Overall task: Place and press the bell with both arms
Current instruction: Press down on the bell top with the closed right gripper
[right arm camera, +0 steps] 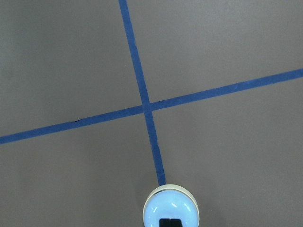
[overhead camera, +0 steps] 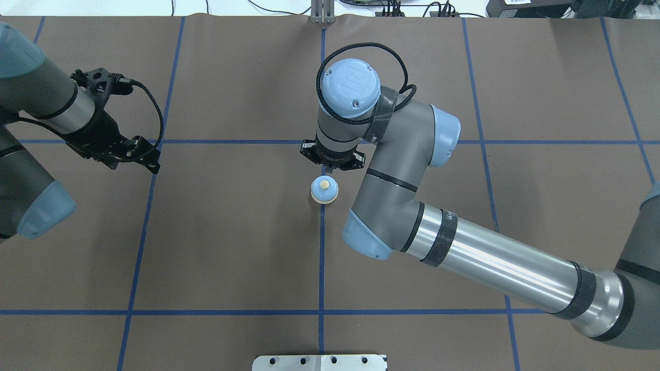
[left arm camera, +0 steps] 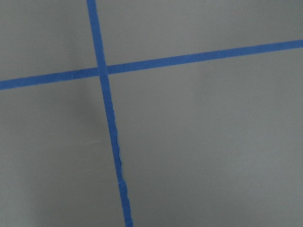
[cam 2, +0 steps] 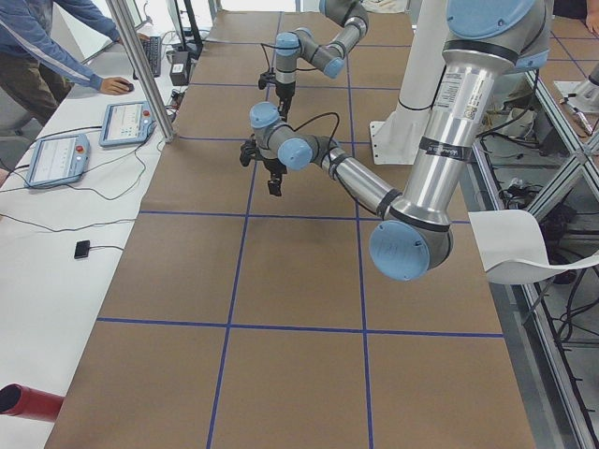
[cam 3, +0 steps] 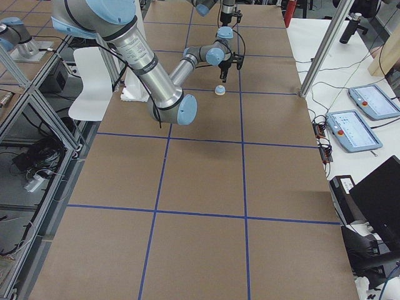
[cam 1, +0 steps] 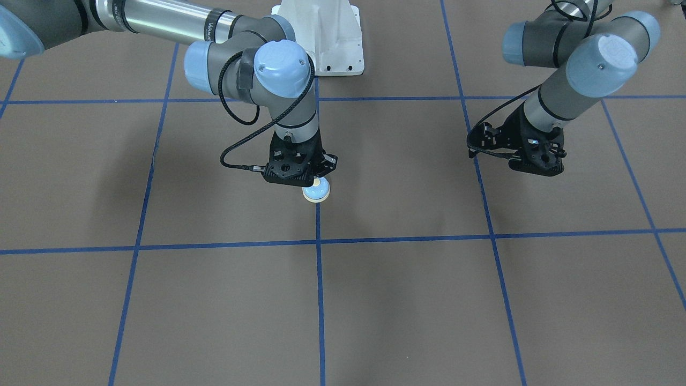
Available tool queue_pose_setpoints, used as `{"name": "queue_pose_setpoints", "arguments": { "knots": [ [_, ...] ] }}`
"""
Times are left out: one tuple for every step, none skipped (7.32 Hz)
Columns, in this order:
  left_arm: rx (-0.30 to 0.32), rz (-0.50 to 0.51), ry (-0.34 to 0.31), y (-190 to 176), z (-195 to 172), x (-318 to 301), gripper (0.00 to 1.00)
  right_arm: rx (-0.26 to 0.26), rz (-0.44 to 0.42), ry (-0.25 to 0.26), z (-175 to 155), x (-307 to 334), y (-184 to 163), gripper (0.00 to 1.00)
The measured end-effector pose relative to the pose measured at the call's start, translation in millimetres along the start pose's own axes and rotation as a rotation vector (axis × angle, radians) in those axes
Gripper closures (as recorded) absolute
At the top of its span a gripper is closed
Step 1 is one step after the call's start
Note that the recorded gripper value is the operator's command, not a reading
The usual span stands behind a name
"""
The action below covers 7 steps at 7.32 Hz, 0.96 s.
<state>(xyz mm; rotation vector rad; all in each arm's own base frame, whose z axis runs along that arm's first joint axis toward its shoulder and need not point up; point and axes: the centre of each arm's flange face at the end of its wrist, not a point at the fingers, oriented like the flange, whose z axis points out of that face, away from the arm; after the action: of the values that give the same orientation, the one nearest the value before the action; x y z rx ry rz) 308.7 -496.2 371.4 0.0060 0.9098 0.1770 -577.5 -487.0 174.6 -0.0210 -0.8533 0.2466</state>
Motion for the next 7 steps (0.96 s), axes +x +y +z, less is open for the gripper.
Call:
{"name": "queue_pose_setpoints", "arguments": {
  "knots": [
    [0.0,0.0,0.0,0,0,0,0.01,-0.002,-0.005,-0.001,13,0,1,1.0],
    [0.0,0.0,0.0,0,0,0,0.01,-0.004,-0.005,-0.002,22,1,0,1.0],
    [0.001,0.0,0.0,0,0,0,0.01,-0.006,-0.005,-0.004,25,1,0,1.0],
    [0.001,-0.001,0.0,0,-1,0,0.01,-0.009,-0.005,-0.008,25,0,1,1.0],
    [0.002,-0.002,0.001,0,-1,1,0.01,-0.012,-0.005,-0.009,25,0,1,1.0],
    [0.003,-0.003,0.002,1,-2,1,0.01,-0.014,-0.006,-0.008,26,1,1,1.0],
    [0.003,-0.004,0.002,1,-2,1,0.01,-0.016,-0.006,-0.005,28,2,2,1.0]
  ]
}}
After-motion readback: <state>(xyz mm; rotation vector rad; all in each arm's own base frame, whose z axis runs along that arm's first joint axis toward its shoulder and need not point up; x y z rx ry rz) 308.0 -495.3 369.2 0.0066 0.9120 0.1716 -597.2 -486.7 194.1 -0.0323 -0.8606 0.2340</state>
